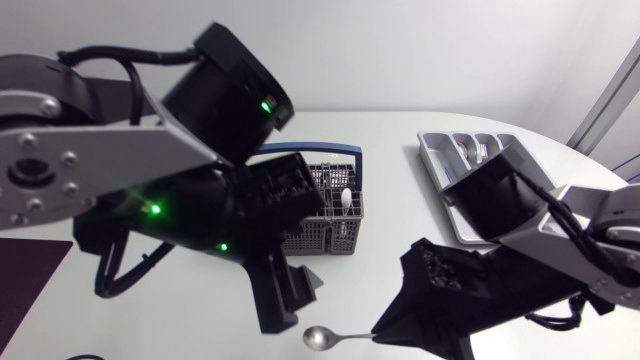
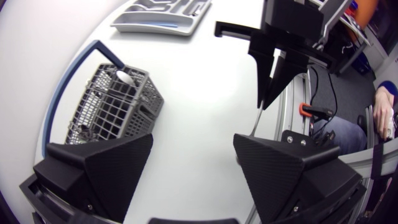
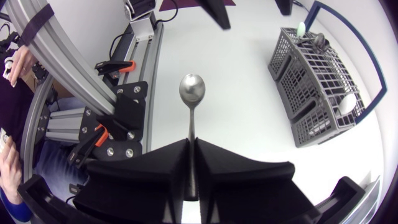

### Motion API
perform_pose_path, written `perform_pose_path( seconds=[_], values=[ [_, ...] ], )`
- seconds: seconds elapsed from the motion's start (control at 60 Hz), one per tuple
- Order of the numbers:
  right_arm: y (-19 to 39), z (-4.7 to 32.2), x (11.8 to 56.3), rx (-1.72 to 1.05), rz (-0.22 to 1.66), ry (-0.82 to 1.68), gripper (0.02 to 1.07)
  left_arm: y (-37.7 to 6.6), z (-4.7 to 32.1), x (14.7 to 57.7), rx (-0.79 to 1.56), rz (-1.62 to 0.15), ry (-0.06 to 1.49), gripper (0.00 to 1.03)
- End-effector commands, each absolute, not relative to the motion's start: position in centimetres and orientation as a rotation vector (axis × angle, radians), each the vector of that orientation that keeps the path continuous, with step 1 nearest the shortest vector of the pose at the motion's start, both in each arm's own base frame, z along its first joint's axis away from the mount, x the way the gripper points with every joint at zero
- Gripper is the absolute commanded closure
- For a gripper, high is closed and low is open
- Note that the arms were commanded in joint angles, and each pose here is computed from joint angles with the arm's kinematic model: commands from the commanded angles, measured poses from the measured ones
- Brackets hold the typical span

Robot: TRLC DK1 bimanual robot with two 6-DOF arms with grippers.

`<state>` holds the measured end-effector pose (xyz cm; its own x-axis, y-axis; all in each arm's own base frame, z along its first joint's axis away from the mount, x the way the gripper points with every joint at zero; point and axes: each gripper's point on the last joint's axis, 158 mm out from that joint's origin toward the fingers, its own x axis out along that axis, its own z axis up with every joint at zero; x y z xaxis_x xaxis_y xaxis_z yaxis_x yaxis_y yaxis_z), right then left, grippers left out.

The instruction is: Unload the cutlery basket into the drawer organizer.

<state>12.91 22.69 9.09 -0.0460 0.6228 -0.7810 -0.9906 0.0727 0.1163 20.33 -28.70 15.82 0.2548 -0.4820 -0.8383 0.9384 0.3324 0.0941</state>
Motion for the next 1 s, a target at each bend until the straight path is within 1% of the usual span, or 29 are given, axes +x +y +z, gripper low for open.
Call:
perform_pose_path(
  seconds=[0.0,0.133,0.433,0.633,0.867,0.983],
  values=[
    [20.6,8.2,13.3,-0.594,1.437,0.816,1.01,-28.3,18.9,22.2,0.571,-1.018,0.756,0.07],
    [17.5,8.1,15.0,-0.587,1.402,0.803,1.01,-27.5,19.6,23.6,0.491,-0.965,0.750,0.06],
    [10.5,6.6,18.7,-0.545,1.334,0.807,1.01,-25.8,19.4,26.8,0.361,-0.842,0.767,0.05],
    [6.5,6.4,20.5,-0.508,1.312,0.805,1.01,-24.9,18.5,27.2,0.340,-0.808,0.789,0.06],
    [0.5,5.3,24.3,-0.488,1.217,0.805,1.01,-23.7,18.0,27.6,0.328,-0.770,0.788,0.06],
    [-2.5,4.7,25.9,-0.520,1.168,0.819,1.01,-23.5,17.6,27.6,0.335,-0.758,0.788,0.06]
  ],
)
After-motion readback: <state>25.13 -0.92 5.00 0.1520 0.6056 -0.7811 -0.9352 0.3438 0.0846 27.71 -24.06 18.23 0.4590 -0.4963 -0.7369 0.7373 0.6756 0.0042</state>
